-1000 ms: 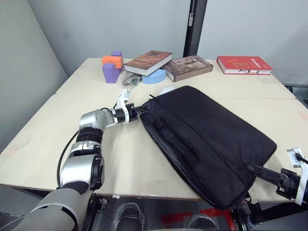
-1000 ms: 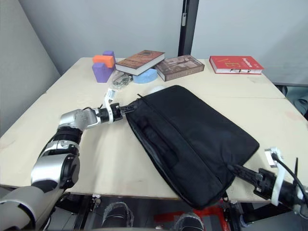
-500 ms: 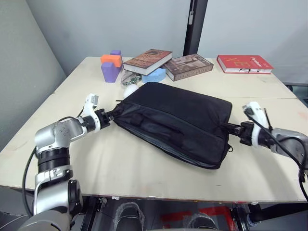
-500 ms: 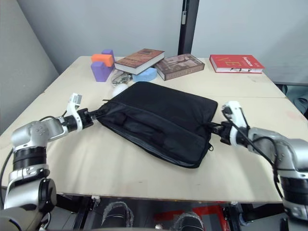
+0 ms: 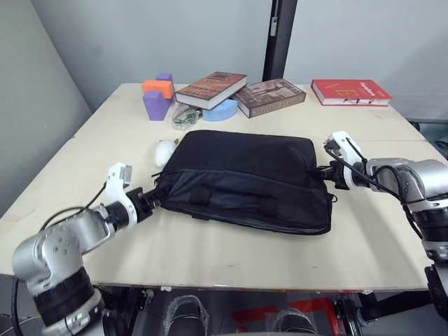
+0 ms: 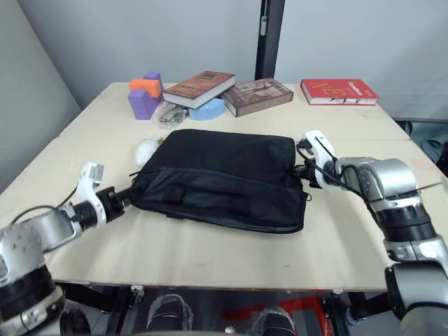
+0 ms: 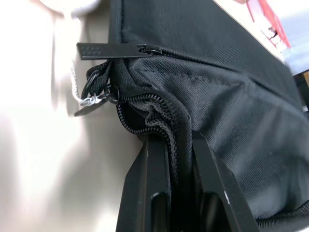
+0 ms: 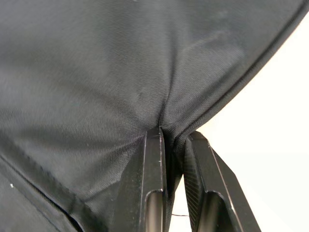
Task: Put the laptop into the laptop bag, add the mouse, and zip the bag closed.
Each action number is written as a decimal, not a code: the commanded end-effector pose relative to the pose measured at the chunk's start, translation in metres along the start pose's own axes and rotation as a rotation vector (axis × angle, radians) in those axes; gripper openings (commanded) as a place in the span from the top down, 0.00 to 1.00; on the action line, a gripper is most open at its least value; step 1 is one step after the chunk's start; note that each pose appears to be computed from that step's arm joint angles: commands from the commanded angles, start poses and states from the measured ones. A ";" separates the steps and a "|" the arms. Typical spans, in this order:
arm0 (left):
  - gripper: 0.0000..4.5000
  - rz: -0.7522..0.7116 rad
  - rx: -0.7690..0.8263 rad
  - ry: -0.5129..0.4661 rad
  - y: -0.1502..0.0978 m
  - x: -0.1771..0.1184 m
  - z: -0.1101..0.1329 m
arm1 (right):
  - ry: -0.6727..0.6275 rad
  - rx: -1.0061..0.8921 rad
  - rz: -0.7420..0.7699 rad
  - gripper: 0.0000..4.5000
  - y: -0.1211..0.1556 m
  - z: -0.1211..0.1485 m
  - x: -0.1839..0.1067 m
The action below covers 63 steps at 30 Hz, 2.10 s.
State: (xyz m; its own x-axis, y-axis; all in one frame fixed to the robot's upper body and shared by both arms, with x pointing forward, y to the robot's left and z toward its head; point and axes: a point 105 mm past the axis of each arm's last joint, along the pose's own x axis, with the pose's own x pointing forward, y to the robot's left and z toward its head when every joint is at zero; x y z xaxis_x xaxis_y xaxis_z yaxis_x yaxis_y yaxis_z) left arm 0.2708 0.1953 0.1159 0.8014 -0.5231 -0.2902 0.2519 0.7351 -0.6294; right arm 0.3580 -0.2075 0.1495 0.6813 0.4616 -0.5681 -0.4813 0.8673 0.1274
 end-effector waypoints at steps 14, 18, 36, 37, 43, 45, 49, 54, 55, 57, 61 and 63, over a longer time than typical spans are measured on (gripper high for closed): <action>0.41 -0.160 -0.008 0.103 -0.001 -0.031 0.028 | -0.108 -0.084 0.182 0.02 0.016 0.030 -0.042; 0.41 -0.150 -0.056 0.102 0.009 -0.033 0.040 | -0.168 -0.085 0.268 0.02 0.027 0.032 -0.074; 0.41 -0.186 -0.173 0.280 0.018 0.003 0.021 | -0.098 0.301 0.369 0.02 0.016 -0.059 -0.075; 0.41 -0.191 -0.169 0.286 0.017 0.005 0.020 | -0.087 0.318 0.358 0.02 0.013 -0.063 -0.070; 0.41 -0.203 -0.161 0.299 0.014 0.009 0.017 | -0.077 0.386 0.330 0.02 0.002 -0.074 -0.051; 0.41 -0.191 -0.149 0.311 0.014 0.010 0.013 | -0.102 0.389 0.340 0.14 0.002 -0.071 -0.048; 0.60 -0.195 -0.135 0.323 0.012 0.011 0.008 | -0.107 0.387 0.349 0.44 0.003 -0.070 -0.047; 0.97 -0.223 -0.140 0.319 0.007 0.012 0.007 | -0.104 0.378 0.372 0.81 0.006 -0.072 -0.051; 1.00 -0.222 -0.141 0.321 0.007 0.012 0.006 | -0.094 0.374 0.366 0.89 0.006 -0.073 -0.051; 1.00 -0.236 -0.141 0.325 0.004 0.013 0.005 | -0.080 0.359 0.355 0.99 0.005 -0.076 -0.052; 1.00 -0.274 -0.143 0.353 -0.005 0.013 0.002 | -0.052 0.340 0.339 0.99 0.004 -0.080 -0.057; 1.00 -0.284 -0.141 0.360 -0.008 0.014 0.000 | -0.042 0.324 0.334 0.99 0.003 -0.082 -0.060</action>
State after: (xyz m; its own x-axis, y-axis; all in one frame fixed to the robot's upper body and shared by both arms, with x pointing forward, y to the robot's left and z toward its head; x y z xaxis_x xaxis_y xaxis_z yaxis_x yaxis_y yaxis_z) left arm 0.2822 0.1942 0.1042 0.4965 -0.7896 -0.3606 0.2692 0.5350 -0.8008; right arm 0.2733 -0.2515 0.1108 0.5632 0.7128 -0.4181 -0.4424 0.6874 0.5760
